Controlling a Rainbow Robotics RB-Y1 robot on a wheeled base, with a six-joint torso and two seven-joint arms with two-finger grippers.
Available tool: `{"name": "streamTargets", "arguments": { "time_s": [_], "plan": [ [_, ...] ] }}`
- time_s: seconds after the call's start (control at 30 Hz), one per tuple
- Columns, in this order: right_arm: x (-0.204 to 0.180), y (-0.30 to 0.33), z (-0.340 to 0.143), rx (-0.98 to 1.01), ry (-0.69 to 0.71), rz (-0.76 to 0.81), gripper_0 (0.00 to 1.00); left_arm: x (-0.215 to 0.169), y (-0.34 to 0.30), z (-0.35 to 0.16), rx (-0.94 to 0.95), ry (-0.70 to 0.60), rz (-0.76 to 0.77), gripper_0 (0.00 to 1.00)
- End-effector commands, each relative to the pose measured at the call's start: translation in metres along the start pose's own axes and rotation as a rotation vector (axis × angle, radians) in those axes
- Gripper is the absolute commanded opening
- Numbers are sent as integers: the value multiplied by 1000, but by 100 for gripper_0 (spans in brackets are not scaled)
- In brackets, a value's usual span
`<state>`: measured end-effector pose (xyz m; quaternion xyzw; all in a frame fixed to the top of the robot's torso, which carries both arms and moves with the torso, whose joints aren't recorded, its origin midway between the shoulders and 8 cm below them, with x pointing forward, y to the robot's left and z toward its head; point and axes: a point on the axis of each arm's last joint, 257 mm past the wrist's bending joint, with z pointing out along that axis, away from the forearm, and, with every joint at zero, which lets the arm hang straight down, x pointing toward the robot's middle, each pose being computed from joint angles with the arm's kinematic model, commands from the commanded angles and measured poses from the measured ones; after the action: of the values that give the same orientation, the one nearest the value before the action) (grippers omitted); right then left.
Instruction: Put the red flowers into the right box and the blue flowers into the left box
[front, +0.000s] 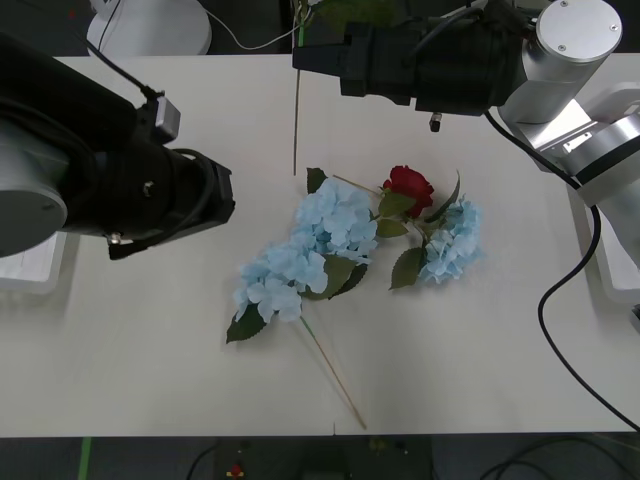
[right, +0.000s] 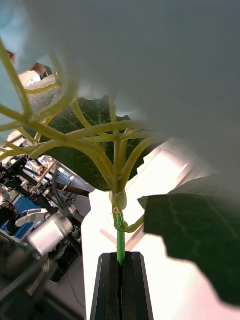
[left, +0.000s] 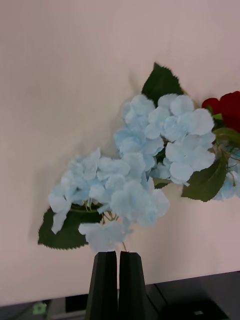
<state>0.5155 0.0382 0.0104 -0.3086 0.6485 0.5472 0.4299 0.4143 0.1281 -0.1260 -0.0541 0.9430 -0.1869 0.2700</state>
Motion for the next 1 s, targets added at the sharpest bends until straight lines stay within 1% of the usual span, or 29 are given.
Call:
{"name": "streamTargets", "arguments": {
  "time_s": [0.03, 0.07, 0.1, 0.2, 0.23, 0.33, 0.57, 0.77, 0.9, 1.0],
  "plan": [
    [-20, 37, 28, -69, -12, -69, 0, -29, -1, -18, 88, -47, 179, 70],
    [-19, 38, 29, -72, -11, -69, 0, -37, 0, -21, 109, -58, 215, 90],
    [-19, 38, 29, -71, -11, -67, 0, -43, 1, -23, 127, -65, 245, 99],
    [-20, 39, 30, -73, -12, -70, 0, -55, 2, -27, 186, -76, 315, 100],
    [-19, 38, 30, -73, -11, -68, 0, -60, 1, -27, 225, -83, 358, 100],
    [-20, 38, 30, -73, -12, -67, 0, -66, -1, -23, 286, -89, 408, 100],
    [-19, 39, 30, -73, -11, -68, 0, -76, -14, -17, 452, -106, 451, 100],
    [-19, 39, 30, -73, -11, -65, 0, -81, -29, -16, 585, -152, 508, 100],
    [-20, 39, 30, -74, -13, -63, 0, -83, -36, -17, 650, -172, 512, 100],
    [-20, 39, 30, -74, -13, -63, 0, -82, -57, -15, 721, -190, 490, 100]
  ]
}}
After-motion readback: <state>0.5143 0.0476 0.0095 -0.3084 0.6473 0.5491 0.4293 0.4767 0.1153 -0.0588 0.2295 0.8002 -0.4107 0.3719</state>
